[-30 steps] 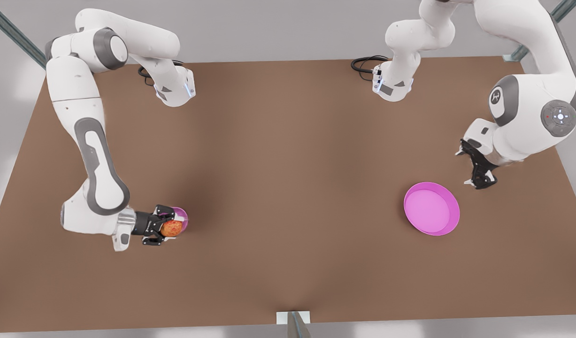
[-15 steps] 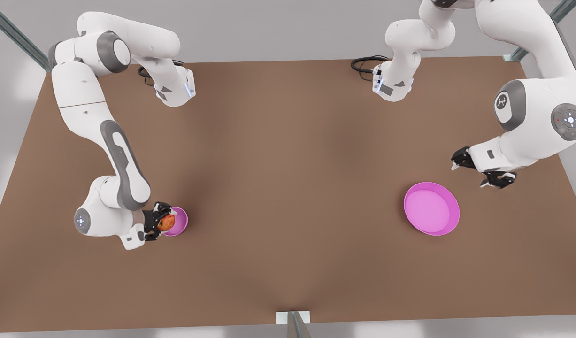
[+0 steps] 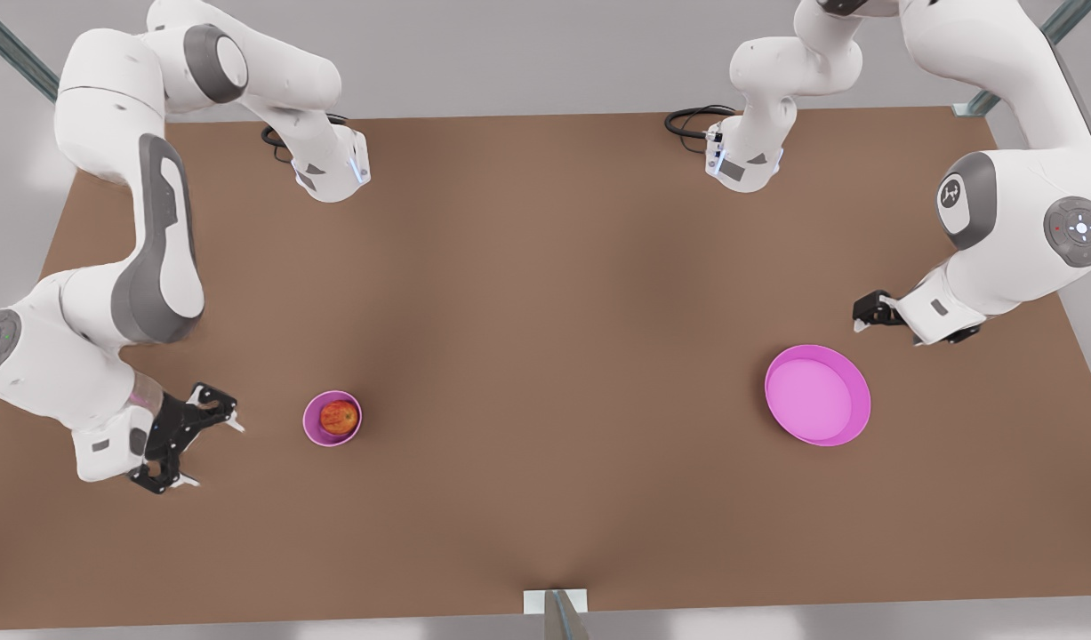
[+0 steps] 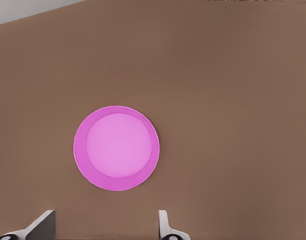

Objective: Use the left arm to pick up the apple from the plate, transfer it to the gripper of the right arm, and then use the right arm to place it into the bowl

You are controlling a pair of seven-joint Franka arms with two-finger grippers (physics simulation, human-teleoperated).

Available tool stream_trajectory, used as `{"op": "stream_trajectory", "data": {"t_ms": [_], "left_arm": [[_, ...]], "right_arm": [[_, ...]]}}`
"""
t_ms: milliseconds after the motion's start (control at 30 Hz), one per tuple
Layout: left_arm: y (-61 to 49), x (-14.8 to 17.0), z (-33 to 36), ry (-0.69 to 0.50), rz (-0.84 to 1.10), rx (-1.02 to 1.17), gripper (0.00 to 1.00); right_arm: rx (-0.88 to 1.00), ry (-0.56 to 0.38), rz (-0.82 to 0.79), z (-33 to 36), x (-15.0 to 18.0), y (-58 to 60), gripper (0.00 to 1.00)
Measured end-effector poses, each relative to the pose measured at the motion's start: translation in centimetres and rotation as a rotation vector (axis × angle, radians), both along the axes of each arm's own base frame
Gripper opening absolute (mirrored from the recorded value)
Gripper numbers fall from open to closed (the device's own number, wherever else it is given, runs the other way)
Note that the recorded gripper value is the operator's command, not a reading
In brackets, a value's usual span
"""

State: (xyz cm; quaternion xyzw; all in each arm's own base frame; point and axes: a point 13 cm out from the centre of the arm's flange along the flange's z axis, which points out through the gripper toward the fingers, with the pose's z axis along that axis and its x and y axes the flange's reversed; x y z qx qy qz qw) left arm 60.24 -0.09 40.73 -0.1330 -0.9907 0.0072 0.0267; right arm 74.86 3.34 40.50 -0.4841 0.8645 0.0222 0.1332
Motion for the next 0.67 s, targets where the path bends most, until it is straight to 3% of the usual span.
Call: {"op": "stream_trajectory", "data": {"t_ms": [100,233,333,667], "left_arm": [[0.0,0.0,0.0,0.000,0.040,0.003,1.00],[0.2,0.6,0.0,-0.005,0.075,0.026,1.00],[0.3,2.1,-0.2,-0.015,0.098,0.039,1.00],[0.5,2.4,-0.3,-0.018,0.160,0.049,1.00]], "right_arm": [[-0.098,-0.021,-0.116,7.6,-4.3,-2.6,1.00],[-0.168,0.139,-0.295,6.4,-13.3,-2.5,1.00],[-0.153,0.218,-0.416,3.8,-13.8,-2.4,1.00],[-0.068,0.222,-0.673,6.6,-13.3,-0.1,1.00]]}}
